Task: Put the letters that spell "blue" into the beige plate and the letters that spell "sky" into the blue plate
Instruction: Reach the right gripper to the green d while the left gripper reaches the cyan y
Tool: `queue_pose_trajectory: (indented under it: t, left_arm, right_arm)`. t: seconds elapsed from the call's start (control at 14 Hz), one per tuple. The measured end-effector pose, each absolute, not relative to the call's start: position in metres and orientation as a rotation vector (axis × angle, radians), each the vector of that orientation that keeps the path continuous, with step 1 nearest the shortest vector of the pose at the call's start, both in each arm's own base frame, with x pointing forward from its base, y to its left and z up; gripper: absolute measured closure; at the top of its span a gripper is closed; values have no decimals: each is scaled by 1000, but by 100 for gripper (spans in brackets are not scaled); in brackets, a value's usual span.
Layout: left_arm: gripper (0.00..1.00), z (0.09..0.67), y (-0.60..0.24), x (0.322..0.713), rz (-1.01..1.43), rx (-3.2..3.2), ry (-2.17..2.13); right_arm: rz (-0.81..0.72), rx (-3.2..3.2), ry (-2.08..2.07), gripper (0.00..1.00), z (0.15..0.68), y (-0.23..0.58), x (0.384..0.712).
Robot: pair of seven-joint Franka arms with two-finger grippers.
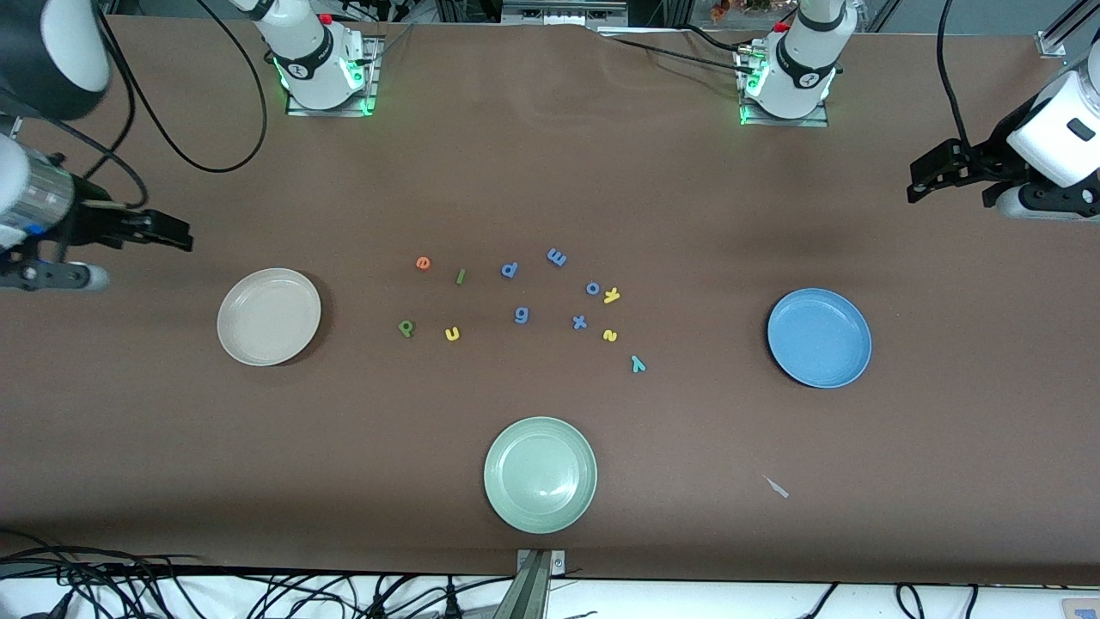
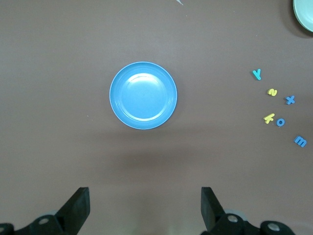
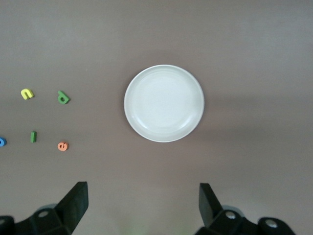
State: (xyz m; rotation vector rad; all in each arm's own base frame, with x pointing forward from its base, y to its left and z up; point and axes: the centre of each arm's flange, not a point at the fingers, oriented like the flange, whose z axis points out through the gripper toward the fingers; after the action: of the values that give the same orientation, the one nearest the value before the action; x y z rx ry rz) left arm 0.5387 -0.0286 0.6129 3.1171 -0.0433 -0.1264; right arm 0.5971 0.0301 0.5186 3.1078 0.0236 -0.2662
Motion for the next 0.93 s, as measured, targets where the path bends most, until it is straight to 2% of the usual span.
queue_pose_trajectory:
  t: [0.29, 0.5, 0.72, 0.93]
  left_arm:
    - [0, 613, -30, 539, -125, 3117, -48]
    - [0, 617, -33, 539, -114, 3117, -59]
    - [0, 619, -55, 537, -106, 3114, -120]
    - [0, 617, -54, 533, -158, 3113, -122]
  right_arm:
    - [-282, 3164, 87, 0, 463, 101, 618]
    - [-250, 3175, -11, 0, 390, 160, 637]
    - [-196, 3165, -84, 0, 323, 219, 641]
    - [-122, 3171, -128, 0, 271, 240, 637]
